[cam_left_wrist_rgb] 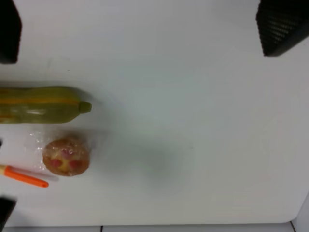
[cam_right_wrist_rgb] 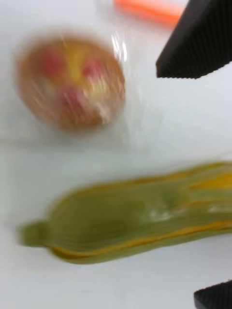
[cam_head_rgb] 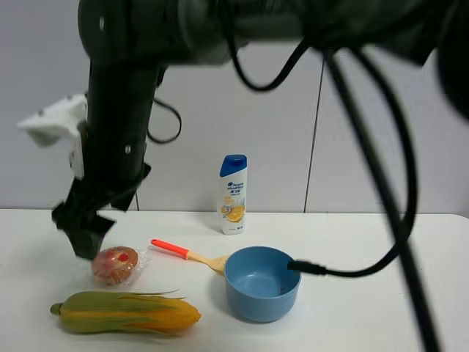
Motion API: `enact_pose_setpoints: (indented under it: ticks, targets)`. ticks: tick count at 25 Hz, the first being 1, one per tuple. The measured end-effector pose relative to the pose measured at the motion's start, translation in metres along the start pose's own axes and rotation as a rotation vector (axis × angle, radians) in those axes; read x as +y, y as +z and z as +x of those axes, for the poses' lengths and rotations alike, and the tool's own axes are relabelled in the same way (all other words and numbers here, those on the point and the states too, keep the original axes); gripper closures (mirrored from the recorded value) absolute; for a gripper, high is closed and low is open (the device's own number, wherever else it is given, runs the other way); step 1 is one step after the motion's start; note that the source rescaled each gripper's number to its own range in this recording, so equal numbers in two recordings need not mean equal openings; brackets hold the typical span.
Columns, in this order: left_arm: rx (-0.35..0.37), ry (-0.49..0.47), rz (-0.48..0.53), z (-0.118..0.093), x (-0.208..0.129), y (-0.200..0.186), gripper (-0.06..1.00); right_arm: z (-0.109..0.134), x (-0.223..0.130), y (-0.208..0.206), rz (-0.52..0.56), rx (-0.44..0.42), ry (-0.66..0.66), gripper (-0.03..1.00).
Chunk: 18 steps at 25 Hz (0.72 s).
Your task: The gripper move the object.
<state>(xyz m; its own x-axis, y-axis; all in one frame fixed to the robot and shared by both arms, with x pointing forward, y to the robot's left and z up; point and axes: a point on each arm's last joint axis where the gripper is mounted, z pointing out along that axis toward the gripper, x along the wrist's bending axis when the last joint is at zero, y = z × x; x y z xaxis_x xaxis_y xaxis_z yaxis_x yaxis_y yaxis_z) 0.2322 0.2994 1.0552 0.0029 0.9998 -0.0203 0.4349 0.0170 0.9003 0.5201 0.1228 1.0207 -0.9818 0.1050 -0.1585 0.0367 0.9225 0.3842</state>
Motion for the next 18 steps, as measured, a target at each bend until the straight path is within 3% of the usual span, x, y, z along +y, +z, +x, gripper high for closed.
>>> enact_pose_setpoints:
  ticks: [10, 18]
  targets:
    - [0.000, 0.000, 0.000, 0.000, 0.000, 0.000, -0.06, 0.000, -0.006, -0.203, -0.238, -0.300, 0.054, 0.01]
    - [0.000, 0.000, 0.000, 0.000, 0.000, 0.000, -0.06, 0.007, -0.040, -0.305, -0.361, -0.528, 0.240, 0.01]
